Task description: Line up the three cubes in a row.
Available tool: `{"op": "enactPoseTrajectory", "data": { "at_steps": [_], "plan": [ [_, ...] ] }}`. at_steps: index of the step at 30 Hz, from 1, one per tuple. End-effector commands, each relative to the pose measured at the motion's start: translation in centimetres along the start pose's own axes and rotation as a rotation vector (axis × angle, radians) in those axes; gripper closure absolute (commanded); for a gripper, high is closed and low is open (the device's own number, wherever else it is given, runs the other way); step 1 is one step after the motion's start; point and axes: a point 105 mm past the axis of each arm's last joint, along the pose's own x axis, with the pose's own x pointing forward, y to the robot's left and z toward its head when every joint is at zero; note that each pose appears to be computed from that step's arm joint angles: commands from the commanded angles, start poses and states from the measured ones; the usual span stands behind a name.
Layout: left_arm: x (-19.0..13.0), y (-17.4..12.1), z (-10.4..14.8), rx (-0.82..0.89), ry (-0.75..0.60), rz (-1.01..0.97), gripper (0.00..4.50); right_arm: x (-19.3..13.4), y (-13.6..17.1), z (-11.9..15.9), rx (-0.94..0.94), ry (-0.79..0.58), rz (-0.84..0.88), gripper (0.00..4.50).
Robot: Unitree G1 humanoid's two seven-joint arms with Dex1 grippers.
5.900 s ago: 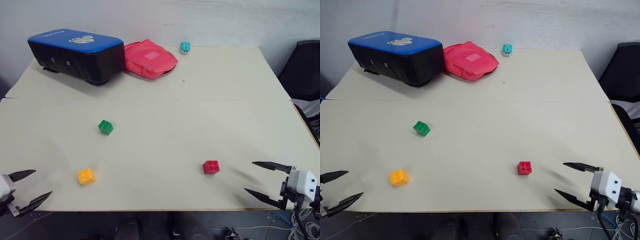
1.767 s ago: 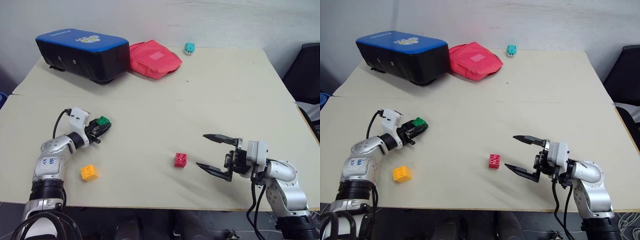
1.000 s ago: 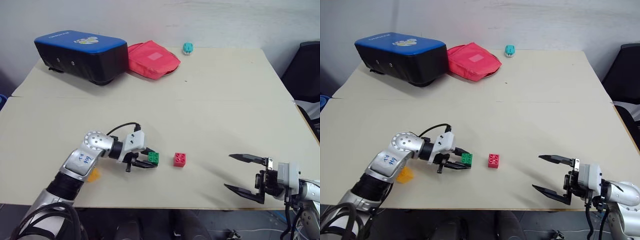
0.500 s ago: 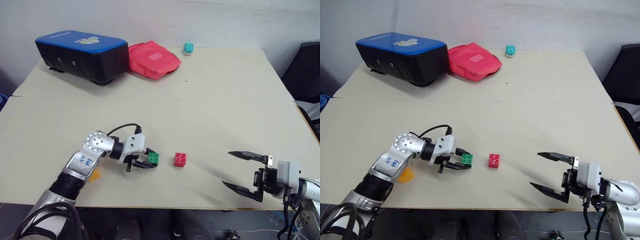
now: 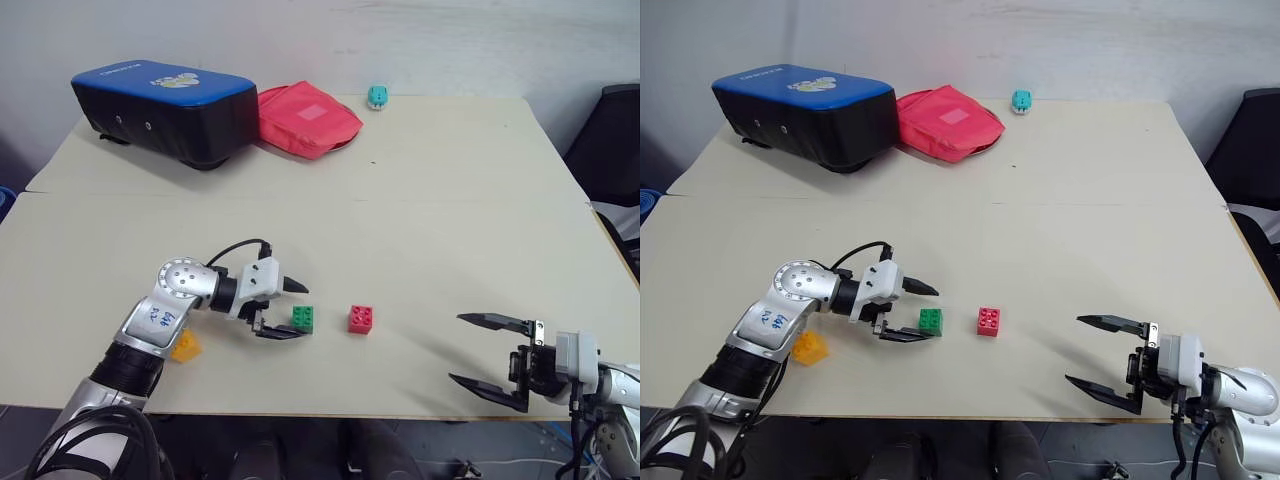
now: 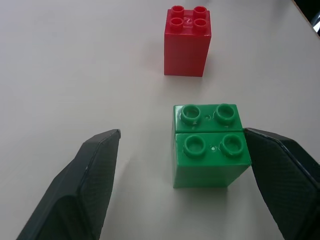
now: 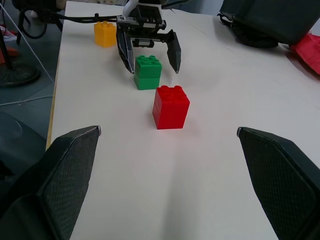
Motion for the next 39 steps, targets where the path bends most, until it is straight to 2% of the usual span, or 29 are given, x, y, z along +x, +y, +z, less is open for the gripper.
{"op": "enactPoseTrajectory", "data": {
  "at_steps": [1, 7, 10, 11, 12, 13, 14, 16, 23, 25, 29, 35, 39],
  "plan": [
    [-0.8, -0.3, 2.2, 0.076, -0.057, -0.016, 0.51, 0.8, -0.2, 0.4, -0.021, -0.021, 0.019, 0.00],
    [-4.1, -0.3, 6.4, 0.112, -0.240, 0.040, 0.51, 2.1, -1.1, 1.4, -0.007, -0.069, 0.020, 0.00],
    [-8.0, -0.4, 7.1, 0.086, -0.291, 0.146, 0.51, 3.4, -2.1, 2.7, -0.002, -0.129, 0.007, 0.00],
    [-9.4, -0.7, 6.3, 0.061, -0.269, 0.187, 0.51, 3.9, -2.2, 3.1, -0.007, -0.139, 0.022, 0.00],
    [-11.7, -1.3, 3.7, -0.017, -0.220, 0.289, 0.51, 4.7, -2.1, 3.4, -0.017, -0.151, 0.060, 0.00],
    [-13.5, -2.0, 2.0, -0.072, -0.178, 0.358, 0.16, 5.2, -2.0, 3.6, -0.024, -0.159, 0.086, 0.00],
    [-15.1, -2.8, 0.4, -0.111, -0.135, 0.422, 0.04, 5.6, -1.9, 3.8, -0.025, -0.165, 0.105, 0.00],
    [-18.6, -4.9, -2.7, -0.221, -0.099, 0.597, 0.04, 6.4, -1.7, 3.9, -0.041, -0.173, 0.154, 0.00],
    [-24.9, -12.0, -7.2, -0.380, 0.030, 0.899, 0.04, 7.9, -1.4, 4.2, -0.077, -0.208, 0.234, 0.00],
    [-25.1, -13.6, -7.7, -0.417, 0.041, 0.914, 0.04, 7.9, -1.4, 4.1, -0.074, -0.211, 0.243, 0.00],
    [-21.9, -14.3, -6.6, -0.422, -0.002, 0.802, 0.04, 8.0, -1.3, 4.1, -0.071, -0.214, 0.260, 0.00],
    [-16.8, -11.6, -4.7, -0.384, -0.088, 0.641, 0.04, 8.1, -1.1, 4.1, -0.070, -0.215, 0.287, 0.00],
    [-14.5, -9.6, -5.4, -0.387, -0.094, 0.559, 0.04, 8.1, -0.8, 4.0, -0.066, -0.211, 0.300, 0.00]
  ]
}}
